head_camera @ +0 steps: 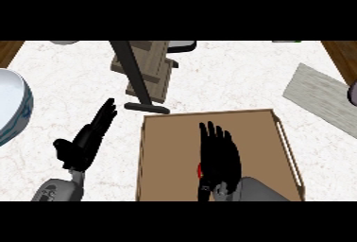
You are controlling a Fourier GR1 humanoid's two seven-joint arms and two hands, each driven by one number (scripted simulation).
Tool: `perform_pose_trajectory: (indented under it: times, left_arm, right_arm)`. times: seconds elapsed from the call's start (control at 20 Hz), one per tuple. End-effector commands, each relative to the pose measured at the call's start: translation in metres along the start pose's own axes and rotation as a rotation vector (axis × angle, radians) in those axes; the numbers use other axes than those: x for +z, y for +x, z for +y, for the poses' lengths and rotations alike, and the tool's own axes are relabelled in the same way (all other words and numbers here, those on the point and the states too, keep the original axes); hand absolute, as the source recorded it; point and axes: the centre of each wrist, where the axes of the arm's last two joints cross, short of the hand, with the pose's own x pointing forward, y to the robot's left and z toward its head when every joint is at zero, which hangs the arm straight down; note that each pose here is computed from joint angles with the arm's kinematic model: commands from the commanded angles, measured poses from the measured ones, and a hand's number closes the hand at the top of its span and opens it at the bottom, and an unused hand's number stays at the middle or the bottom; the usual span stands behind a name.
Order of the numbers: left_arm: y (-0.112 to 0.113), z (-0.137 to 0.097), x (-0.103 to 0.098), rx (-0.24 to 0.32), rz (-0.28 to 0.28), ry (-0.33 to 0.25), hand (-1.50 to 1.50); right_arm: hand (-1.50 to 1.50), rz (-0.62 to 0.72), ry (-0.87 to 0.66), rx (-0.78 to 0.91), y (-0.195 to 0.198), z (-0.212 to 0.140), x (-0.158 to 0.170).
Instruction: Pick the tomato from the tray and place it in the tiered basket
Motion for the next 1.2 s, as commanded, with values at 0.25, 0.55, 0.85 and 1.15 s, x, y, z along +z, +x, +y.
perform_pose_trajectory:
  times: [0.25,0.55,0.85,1.15]
  left_arm:
    - [-0.009,-0.012,0.009,0.012,-0.011,-0.015,0.0]
    - [0.0,-0.006,-0.01,-0.003,-0.011,0.004,0.0]
    - [-0.006,0.003,0.003,0.001,-0.025,-0.026,0.0]
    - [0.008,0.01,-0.014,0.001,-0.011,0.001,0.0]
  right_arm:
    - [-1.5,0.23,0.032,0.036,0.001,0.013,0.011]
    - [-1.5,0.226,0.048,0.008,-0.013,0.021,0.003]
    - [1.5,0.061,-0.082,-0.068,-0.013,0.035,0.014]
    - [1.5,0.028,-0.106,-0.064,0.008,0.036,0.007]
